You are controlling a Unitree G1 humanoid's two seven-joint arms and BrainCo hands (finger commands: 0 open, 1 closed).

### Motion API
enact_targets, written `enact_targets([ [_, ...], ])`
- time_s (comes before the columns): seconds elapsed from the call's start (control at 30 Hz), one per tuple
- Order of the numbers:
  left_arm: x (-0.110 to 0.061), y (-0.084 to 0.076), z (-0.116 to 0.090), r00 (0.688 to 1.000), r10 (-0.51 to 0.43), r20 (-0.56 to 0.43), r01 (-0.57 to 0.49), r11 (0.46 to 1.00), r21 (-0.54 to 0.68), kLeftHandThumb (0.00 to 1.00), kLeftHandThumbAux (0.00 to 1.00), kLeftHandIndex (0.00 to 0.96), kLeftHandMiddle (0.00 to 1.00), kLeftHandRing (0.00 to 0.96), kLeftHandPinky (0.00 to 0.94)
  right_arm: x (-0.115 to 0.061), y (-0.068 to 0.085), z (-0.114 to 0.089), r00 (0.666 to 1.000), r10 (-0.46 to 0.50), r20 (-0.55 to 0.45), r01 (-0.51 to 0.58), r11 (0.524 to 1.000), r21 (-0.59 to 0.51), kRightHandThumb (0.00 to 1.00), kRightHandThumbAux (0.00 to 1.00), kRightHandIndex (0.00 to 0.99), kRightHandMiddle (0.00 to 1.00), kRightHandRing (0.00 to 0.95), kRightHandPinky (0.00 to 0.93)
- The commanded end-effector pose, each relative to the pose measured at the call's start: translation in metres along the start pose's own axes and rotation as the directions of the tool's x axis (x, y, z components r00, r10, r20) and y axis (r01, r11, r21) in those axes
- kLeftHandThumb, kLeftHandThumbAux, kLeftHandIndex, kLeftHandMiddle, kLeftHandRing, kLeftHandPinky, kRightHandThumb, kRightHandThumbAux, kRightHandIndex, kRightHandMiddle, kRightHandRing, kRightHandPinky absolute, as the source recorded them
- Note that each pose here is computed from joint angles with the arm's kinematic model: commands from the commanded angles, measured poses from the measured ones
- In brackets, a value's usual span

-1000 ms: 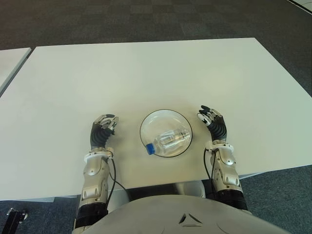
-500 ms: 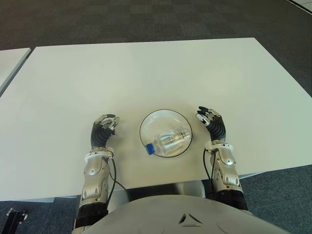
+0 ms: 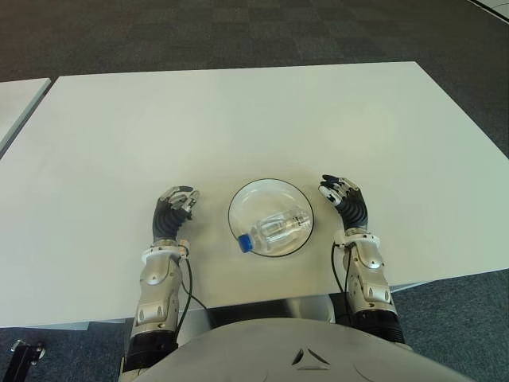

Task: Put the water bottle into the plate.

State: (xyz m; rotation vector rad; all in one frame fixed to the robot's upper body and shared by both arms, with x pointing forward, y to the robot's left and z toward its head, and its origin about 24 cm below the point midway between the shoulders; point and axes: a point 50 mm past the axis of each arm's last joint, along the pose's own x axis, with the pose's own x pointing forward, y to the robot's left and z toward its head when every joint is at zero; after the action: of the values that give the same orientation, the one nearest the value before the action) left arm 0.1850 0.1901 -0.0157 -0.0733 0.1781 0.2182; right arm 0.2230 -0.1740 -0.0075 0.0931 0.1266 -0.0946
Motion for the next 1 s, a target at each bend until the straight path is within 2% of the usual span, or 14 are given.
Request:
enact_targets([
  [0.03, -0.0024, -0.0003, -0.0057, 0.999, -0.006, -0.043, 0.007, 1.000, 0.008, 0.701, 0.722, 0.434, 0.773, 0.759, 0.742, -0.0052, -0.0002, -0.0118, 0.997, 0.001, -0.076, 0.000, 1.000, 0.008, 0.701, 0.731, 0.436, 0.760, 0.755, 0.745],
  [1.0, -0.0036, -0.0013, -0.0025, 1.000, 0.003, -0.019, -0.002, 1.000, 0.029, 0.703, 0.722, 0.434, 0.775, 0.766, 0.750, -0.0056, 0.0031, -0.0124, 0.995, 0.021, -0.095, -0.016, 0.999, 0.044, 0.700, 0.731, 0.437, 0.768, 0.762, 0.747],
])
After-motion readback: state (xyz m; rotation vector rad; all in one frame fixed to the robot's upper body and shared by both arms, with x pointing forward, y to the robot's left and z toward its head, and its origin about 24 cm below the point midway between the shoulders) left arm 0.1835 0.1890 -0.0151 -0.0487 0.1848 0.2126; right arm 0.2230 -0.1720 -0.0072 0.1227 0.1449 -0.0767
